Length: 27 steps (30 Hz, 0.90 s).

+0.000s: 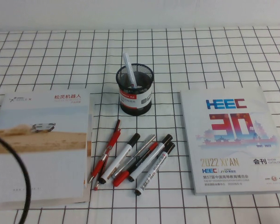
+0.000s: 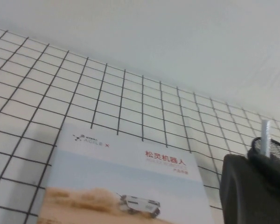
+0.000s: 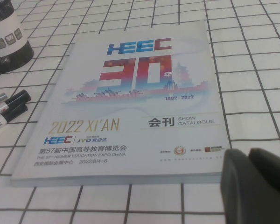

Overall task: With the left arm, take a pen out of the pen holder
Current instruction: 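Take a marker out of the pen holder and lay it on the table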

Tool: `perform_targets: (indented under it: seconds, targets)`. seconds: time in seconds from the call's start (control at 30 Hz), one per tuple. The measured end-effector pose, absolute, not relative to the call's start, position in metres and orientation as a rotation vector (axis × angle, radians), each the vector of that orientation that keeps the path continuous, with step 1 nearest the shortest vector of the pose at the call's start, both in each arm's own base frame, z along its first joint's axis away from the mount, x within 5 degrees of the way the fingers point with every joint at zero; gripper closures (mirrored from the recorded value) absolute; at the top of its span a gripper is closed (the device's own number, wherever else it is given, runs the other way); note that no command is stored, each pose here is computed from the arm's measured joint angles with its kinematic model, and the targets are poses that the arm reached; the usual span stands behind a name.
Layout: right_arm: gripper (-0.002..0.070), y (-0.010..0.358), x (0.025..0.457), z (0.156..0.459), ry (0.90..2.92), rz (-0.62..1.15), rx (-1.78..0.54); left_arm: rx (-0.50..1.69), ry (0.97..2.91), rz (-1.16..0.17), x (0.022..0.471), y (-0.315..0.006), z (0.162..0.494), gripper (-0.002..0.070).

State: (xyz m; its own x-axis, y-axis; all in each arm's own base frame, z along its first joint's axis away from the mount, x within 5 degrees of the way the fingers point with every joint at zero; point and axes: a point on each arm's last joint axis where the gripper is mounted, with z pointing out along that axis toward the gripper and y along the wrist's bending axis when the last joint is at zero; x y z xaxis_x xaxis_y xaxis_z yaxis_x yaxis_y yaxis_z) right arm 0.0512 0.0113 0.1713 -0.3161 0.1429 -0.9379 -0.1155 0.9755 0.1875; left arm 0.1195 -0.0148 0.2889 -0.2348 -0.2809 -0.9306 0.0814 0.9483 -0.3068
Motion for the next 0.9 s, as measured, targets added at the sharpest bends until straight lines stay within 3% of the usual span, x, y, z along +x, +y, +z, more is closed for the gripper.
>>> perform_targets:
  seconds: [0.27,0.7,0.9]
  targets:
    - [0.0690,0.011,0.051,0.171,1.875,0.258,0.020,-0.045,1.905,-0.268,0.199,-0.027,0.305,0.0678]
    - [0.0690,0.011,0.051,0.171,1.875,0.258,0.020,0.232,1.822,-0.232,0.259,-0.128,0.263,0.0678]
    - [0.0690,0.011,0.051,0.171,1.875,0.258,0.020,0.238,1.727,-0.394,0.274,-0.156,0.237,0.0678]
